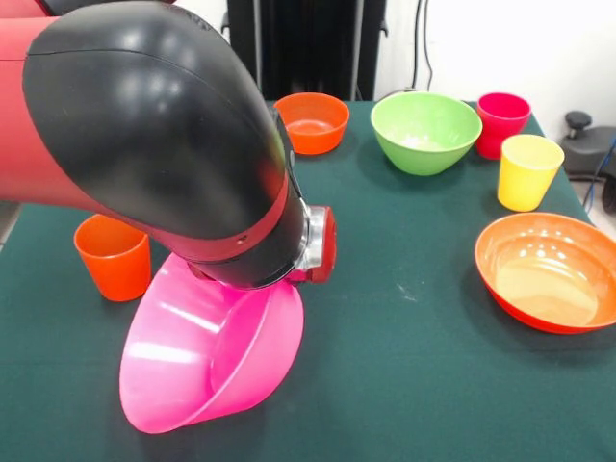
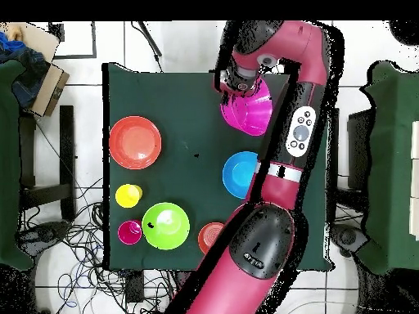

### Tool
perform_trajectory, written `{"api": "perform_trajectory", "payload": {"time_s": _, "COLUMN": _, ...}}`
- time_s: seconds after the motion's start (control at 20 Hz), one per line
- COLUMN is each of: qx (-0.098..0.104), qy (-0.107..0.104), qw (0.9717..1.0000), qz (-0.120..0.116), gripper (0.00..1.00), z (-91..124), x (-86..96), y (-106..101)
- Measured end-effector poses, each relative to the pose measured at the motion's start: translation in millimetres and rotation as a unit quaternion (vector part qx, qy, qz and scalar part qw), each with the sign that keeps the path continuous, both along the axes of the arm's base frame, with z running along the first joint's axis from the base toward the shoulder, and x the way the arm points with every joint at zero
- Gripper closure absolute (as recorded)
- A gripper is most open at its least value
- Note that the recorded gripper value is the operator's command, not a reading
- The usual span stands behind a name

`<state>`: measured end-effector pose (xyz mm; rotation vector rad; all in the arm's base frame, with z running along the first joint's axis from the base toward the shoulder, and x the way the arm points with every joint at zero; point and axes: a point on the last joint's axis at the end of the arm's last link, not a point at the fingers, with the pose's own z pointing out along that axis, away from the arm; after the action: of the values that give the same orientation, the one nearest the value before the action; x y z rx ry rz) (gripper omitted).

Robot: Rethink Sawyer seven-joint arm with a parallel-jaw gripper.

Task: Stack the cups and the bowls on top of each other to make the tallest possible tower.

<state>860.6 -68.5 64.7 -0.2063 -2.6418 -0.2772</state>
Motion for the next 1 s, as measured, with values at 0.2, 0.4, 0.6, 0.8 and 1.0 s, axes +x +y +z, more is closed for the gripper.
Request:
{"api": "perform_trajectory", "payload": {"time_s": 0.2, "qx": -0.014, "qy": 0.006, "qw": 0.9998, "qz": 0.010, "gripper": 1.00, "z": 0, "x": -4.1, "y": -2}}
{"api": "perform_trajectory", "payload": {"time_s": 0.4, "qx": -0.035, "qy": 0.012, "qw": 0.9991, "qz": 0.023, "gripper": 1.00, "z": 5, "x": -8.2, "y": -4}}
{"api": "perform_trajectory", "payload": {"time_s": 0.6, "qx": -0.043, "qy": 0.012, "qw": 0.9986, "qz": 0.030, "gripper": 1.00, "z": 12, "x": -9.6, "y": -7}}
{"api": "perform_trajectory", "payload": {"time_s": 0.8, "qx": -0.048, "qy": 0.009, "qw": 0.9984, "qz": 0.029, "gripper": 1.00, "z": 21, "x": -9.0, "y": -11}}
{"api": "perform_trajectory", "payload": {"time_s": 1.0, "qx": -0.052, "qy": 0.009, "qw": 0.9982, "qz": 0.028, "gripper": 1.00, "z": 25, "x": -8.9, "y": -14}}
